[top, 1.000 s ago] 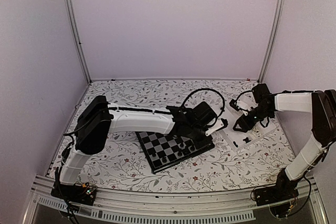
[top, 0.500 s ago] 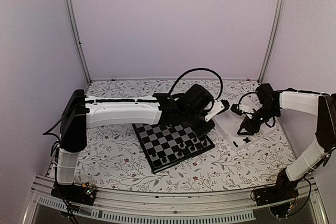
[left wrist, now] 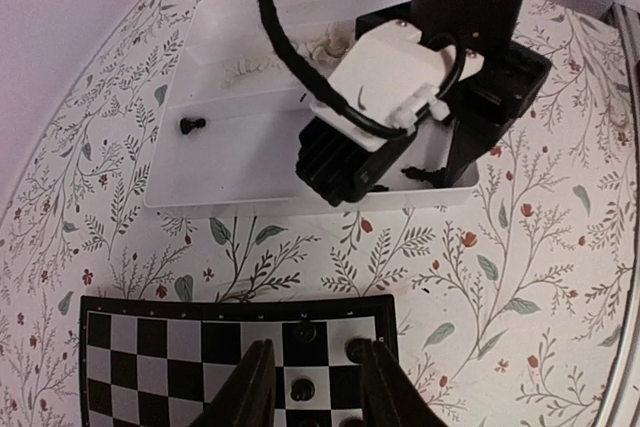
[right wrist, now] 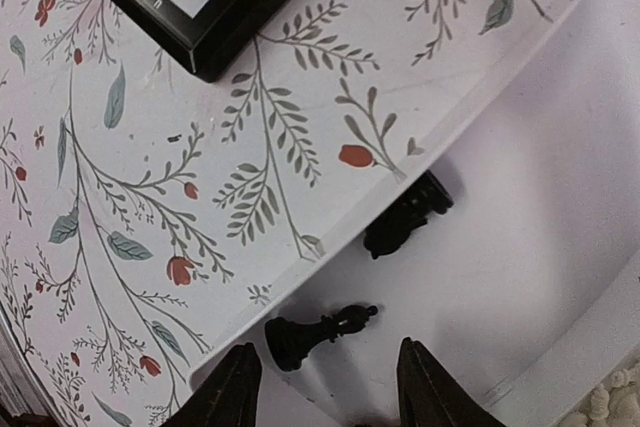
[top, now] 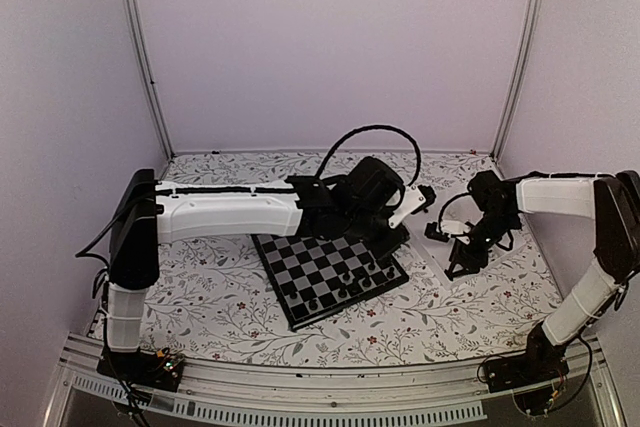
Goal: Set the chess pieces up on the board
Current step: Pick up the chess piece from the storage box, then place the chess piece on the chessboard.
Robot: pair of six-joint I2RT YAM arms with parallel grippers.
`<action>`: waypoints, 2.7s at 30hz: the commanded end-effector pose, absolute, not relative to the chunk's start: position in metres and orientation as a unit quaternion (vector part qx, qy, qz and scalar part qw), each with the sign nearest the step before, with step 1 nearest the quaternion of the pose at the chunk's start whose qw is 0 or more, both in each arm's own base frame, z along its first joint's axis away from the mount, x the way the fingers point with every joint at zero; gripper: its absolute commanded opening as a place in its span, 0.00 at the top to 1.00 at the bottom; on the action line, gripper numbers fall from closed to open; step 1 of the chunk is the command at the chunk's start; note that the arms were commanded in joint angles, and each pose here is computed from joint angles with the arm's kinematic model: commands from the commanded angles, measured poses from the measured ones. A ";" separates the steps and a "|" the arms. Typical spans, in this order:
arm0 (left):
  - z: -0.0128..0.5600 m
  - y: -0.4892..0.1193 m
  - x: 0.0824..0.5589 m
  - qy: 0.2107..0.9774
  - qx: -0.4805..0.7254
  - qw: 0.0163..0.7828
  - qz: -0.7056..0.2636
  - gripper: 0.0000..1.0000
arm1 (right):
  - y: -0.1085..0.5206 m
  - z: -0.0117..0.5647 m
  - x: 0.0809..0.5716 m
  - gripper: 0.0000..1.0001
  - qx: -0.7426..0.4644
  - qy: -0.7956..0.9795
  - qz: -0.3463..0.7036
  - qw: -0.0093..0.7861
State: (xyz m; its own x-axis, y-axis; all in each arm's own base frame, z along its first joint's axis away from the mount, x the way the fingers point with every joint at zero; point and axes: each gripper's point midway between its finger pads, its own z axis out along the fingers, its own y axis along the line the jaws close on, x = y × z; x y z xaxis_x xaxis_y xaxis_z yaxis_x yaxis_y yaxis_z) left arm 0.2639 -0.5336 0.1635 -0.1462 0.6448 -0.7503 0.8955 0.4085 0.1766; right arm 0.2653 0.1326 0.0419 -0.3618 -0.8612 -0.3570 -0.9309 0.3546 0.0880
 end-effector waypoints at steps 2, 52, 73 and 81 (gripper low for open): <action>0.166 -0.530 0.267 0.745 0.509 0.397 -0.168 0.69 | 0.133 0.015 0.247 0.49 -0.586 0.797 0.123 0.077; 0.233 -0.538 0.290 0.708 0.301 0.244 -0.590 0.63 | 0.214 0.209 0.298 0.78 -0.619 0.668 0.149 0.386; 0.214 -0.557 0.279 0.708 0.307 0.174 -0.612 0.62 | 0.254 0.224 0.285 0.78 -0.651 0.629 0.168 0.389; 0.218 -0.556 0.276 0.696 0.316 0.170 -0.622 0.76 | 0.260 0.226 0.284 0.77 -0.650 0.629 0.178 0.388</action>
